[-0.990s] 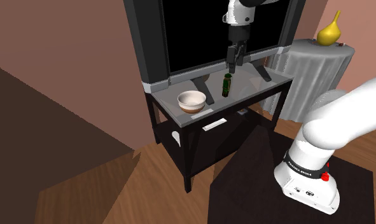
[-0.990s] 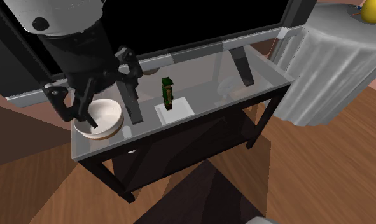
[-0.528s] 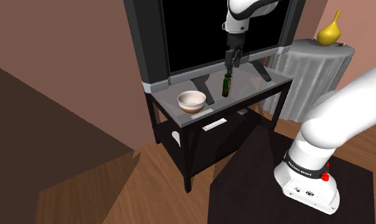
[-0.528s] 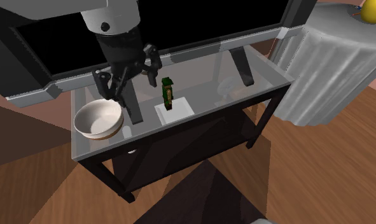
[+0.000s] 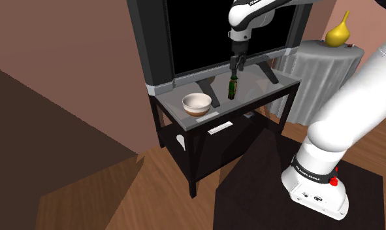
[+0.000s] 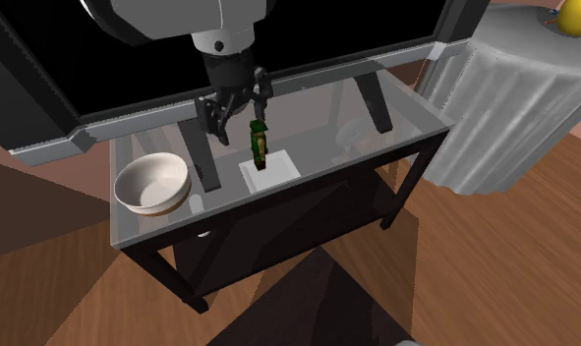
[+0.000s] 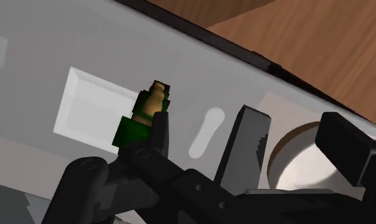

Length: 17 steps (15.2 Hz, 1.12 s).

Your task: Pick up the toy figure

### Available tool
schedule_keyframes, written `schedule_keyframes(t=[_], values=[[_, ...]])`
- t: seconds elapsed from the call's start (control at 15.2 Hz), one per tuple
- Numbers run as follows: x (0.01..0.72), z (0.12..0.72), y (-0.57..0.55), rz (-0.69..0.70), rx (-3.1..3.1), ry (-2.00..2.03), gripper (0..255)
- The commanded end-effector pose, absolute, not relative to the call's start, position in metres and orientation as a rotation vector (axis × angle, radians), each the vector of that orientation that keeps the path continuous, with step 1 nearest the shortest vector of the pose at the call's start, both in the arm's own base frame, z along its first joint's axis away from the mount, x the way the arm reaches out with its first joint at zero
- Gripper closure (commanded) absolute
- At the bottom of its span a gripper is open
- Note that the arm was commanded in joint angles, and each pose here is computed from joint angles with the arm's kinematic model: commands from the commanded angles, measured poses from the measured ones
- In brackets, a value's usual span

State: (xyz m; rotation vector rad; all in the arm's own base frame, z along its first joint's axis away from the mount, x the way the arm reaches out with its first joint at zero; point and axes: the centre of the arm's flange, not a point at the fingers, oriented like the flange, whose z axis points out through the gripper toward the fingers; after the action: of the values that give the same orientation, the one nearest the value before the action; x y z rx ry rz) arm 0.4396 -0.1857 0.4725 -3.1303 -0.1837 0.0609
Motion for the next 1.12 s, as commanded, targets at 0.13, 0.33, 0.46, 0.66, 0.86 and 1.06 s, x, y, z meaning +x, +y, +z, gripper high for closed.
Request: schedule_keyframes(t=[0.13, 0.33, 0.46, 0.66, 0.86, 1.06], values=[[0.462, 0.449, -0.228, 0.058, -3.129, -0.173, 0], [0.477, 0.434, -0.255, 0.056, -3.128, -0.165, 0], [0.477, 0.424, -0.255, 0.056, -3.128, -0.165, 0], [0.477, 0.408, -0.255, 0.056, -3.128, -0.165, 0], [0.477, 0.394, -0.255, 0.056, -3.128, -0.165, 0], [0.477, 0.394, -0.255, 0.056, -3.128, -0.165, 255]])
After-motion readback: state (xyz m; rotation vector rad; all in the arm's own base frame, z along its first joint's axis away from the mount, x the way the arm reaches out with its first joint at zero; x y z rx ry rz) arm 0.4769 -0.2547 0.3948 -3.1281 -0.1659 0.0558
